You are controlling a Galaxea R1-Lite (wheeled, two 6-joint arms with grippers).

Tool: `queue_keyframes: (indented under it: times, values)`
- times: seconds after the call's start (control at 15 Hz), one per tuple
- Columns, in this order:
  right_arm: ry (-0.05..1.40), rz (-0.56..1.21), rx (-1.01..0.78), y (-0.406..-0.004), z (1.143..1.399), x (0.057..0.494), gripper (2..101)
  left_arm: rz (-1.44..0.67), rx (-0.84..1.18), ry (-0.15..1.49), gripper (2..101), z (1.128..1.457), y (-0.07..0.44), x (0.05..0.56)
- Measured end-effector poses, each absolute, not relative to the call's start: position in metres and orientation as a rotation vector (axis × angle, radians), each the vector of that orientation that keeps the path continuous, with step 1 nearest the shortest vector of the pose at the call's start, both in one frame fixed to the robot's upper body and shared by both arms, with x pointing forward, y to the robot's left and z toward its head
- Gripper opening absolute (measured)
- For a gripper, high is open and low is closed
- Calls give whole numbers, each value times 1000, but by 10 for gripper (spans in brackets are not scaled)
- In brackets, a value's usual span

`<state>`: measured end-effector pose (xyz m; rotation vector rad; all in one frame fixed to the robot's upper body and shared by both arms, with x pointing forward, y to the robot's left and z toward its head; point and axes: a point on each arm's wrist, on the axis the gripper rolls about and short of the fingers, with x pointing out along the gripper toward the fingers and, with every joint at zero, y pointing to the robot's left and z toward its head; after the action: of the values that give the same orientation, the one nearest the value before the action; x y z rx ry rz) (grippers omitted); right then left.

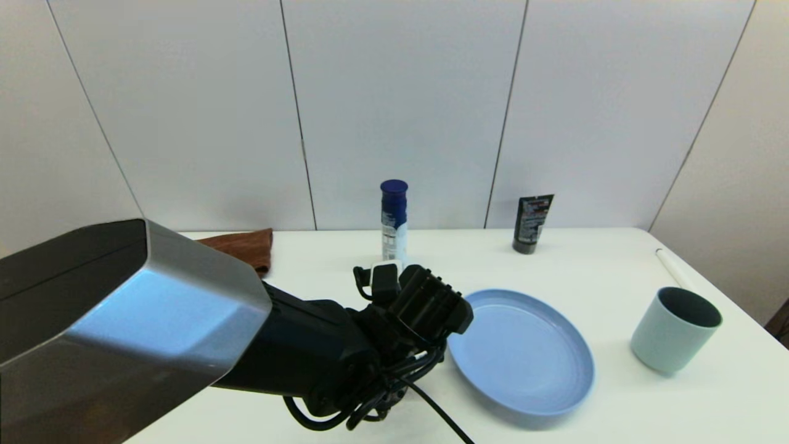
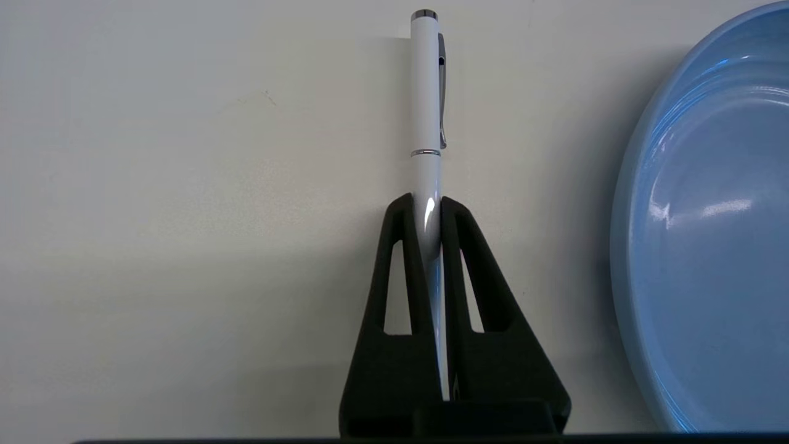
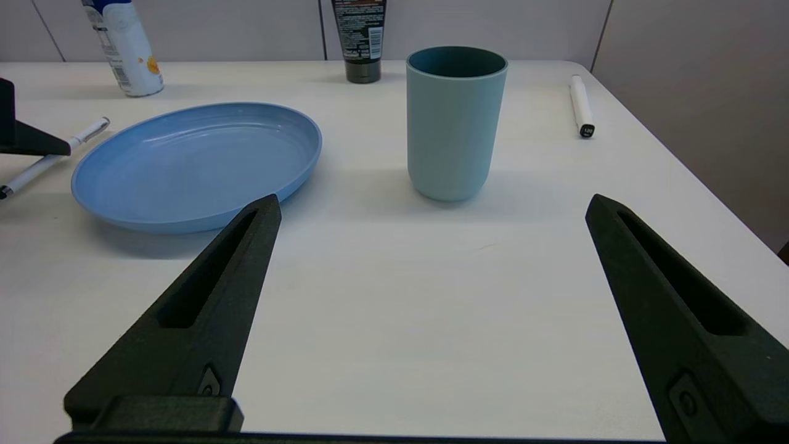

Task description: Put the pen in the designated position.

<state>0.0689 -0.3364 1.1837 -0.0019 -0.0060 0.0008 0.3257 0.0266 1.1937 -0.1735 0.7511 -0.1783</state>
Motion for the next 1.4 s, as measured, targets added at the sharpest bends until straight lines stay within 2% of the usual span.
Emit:
queue_keyframes:
  times: [0.2, 0.33, 0.47, 0.8, 1.2, 1.4]
  values:
    - [-6, 1, -2, -336, 1184, 69, 980, -186, -169, 754, 67, 1192, 24, 324]
    - [-6, 0, -2, -336, 1184, 69, 980, -193, -167, 755, 265, 1190, 21, 322]
    - [-6, 1, -2, -336, 1184, 69, 980, -197, -164, 755, 422, 1189, 19, 321]
    - [-6, 1, -2, -336, 1184, 69, 980, -148, -134, 720, 681, 1189, 21, 321]
    - [-6, 0, -2, -336, 1184, 69, 980, -132, -145, 687, 837, 1210, 30, 319]
    - [-6, 1, -2, -336, 1184, 69, 980, -149, -135, 663, 880, 1240, 43, 315]
